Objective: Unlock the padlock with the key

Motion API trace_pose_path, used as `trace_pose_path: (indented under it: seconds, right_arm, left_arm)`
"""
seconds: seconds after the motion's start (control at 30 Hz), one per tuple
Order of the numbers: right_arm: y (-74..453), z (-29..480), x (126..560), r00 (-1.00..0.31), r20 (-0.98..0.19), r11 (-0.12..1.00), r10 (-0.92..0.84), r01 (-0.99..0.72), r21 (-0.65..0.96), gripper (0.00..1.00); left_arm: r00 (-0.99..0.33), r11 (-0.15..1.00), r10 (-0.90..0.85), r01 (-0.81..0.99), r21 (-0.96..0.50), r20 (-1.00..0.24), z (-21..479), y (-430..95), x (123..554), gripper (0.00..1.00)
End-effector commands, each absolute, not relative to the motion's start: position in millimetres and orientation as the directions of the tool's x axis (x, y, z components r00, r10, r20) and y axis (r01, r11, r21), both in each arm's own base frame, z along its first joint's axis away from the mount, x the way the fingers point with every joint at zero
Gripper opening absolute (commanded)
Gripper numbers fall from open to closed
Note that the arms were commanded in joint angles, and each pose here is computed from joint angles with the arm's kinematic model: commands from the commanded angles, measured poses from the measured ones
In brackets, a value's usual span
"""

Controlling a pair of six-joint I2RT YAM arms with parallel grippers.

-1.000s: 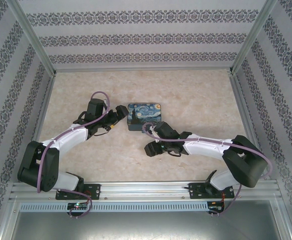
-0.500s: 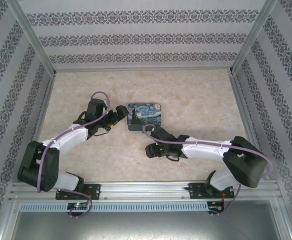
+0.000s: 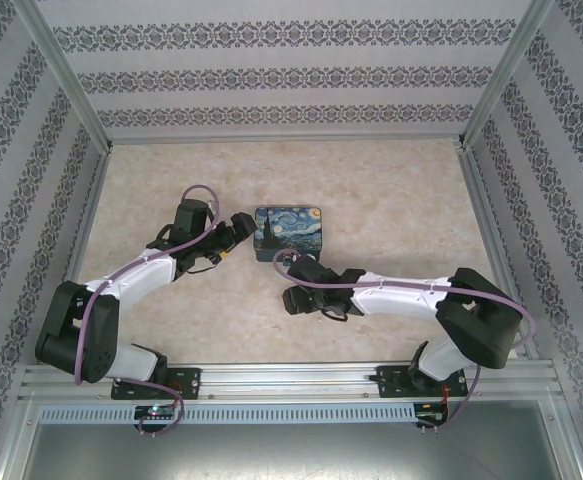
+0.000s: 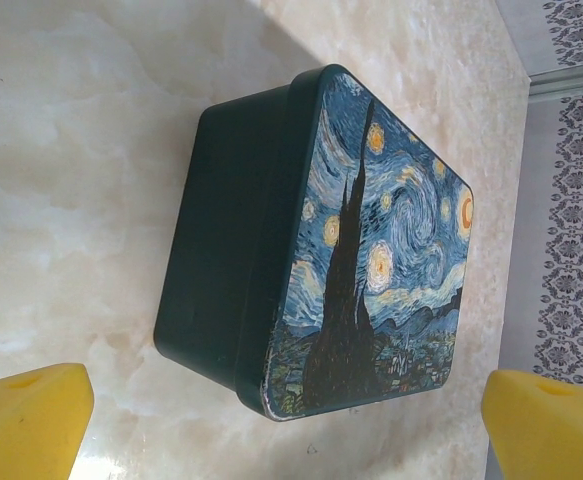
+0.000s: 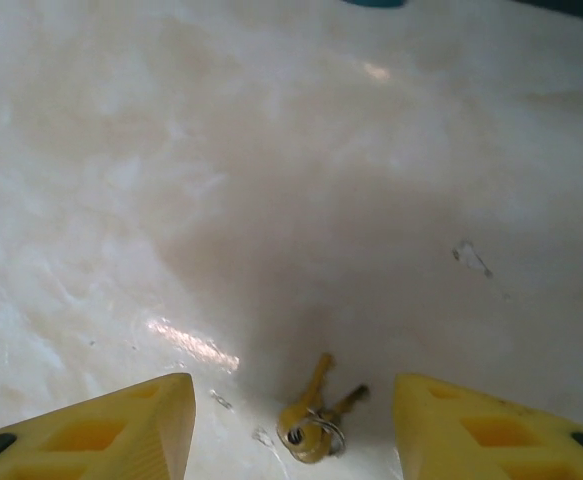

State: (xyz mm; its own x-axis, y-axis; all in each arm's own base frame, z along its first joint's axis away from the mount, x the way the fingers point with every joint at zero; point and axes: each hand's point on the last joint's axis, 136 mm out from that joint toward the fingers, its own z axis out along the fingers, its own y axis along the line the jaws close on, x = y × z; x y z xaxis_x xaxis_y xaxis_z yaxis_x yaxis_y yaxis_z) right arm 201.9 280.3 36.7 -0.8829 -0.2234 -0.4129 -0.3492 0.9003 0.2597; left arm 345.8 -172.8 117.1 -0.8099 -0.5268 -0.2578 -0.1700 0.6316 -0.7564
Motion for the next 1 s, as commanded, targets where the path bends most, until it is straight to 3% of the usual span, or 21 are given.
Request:
trace_pose_path:
  seconds: [0.0,0.97]
  right_arm:
    - [282.0,32.5,209.5,-0.874,-0.412,0.9,-0.256,-0.371,0.227,0.55]
    - [285.0,15.6,147.3,-0.882,-0.277,0.84,-0.382,-0.457,0.294,0.43]
  left_arm:
    - [-0.799,0.627,-0.538,-0.167,-0.761,-0.268,117.3,-171.2,347.6,1.0]
    - [-0.801,0.632,-0.536,-0.17,-0.756,-0.268,115.5,-171.5,350.2,1.0]
